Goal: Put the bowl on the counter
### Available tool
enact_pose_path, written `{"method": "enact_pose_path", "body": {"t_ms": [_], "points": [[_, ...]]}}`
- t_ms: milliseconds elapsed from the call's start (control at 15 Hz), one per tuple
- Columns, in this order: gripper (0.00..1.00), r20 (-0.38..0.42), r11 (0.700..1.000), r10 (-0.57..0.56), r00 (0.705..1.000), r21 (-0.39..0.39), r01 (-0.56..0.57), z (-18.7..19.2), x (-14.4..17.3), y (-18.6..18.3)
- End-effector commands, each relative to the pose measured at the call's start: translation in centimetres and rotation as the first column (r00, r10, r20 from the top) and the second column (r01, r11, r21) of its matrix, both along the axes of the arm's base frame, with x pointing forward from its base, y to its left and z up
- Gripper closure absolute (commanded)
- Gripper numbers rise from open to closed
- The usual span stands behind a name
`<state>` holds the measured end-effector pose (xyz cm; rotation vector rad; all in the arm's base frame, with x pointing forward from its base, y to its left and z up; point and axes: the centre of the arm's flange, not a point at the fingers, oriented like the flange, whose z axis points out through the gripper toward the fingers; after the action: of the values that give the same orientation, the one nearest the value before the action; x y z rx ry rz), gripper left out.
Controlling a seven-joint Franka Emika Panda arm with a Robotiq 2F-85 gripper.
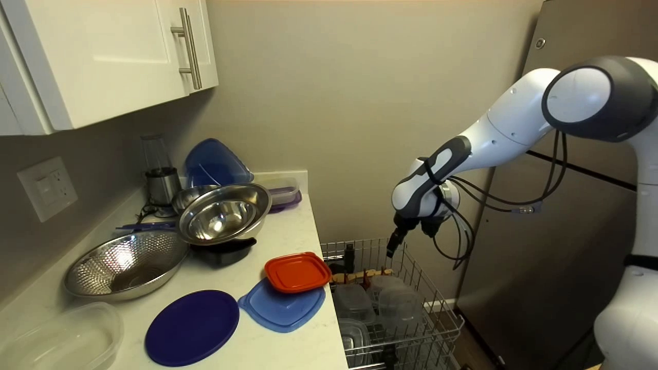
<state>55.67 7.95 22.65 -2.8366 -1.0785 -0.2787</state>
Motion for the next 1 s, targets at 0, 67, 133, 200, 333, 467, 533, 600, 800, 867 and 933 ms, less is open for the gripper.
{"method": "enact_pose_path", "body": {"t_ms": [0, 67, 133, 200, 333, 467, 533, 600, 800, 867, 933], "points": [[0.0, -0.011, 0.99, 0.122, 0.993, 0.07, -0.121, -2.7, 2.9, -1.8], [0.0, -0.021, 0.987, 0.142, 0.99, 0.079, -0.14, -3.5, 3.5, -2.4], [0.0, -0.029, 0.984, 0.16, 0.987, 0.086, -0.157, -4.2, 3.9, -2.9], [0.0, -0.039, 0.981, 0.175, 0.984, 0.092, -0.171, -4.8, 4.4, -3.4], [0.0, -0.064, 0.975, 0.201, 0.978, 0.107, -0.193, -6.2, 5.2, -4.3], [0.0, -0.09, 0.97, 0.223, 0.971, 0.118, -0.212, -7.4, 5.8, -4.7], [0.0, -0.1, 0.968, 0.232, 0.967, 0.125, -0.219, -7.8, 6.1, -4.8], [0.0, -0.109, 0.965, 0.242, 0.964, 0.133, -0.227, -8.2, 6.4, -4.8], [0.0, -0.134, 0.955, 0.27, 0.953, 0.162, -0.248, -9.2, 7.1, -4.8], [0.0, -0.147, 0.954, 0.269, 0.952, 0.174, -0.243, -9.4, 7.2, -4.9], [0.0, -0.155, 0.953, 0.263, 0.952, 0.193, -0.232, -9.2, 7.1, -4.8]]}}
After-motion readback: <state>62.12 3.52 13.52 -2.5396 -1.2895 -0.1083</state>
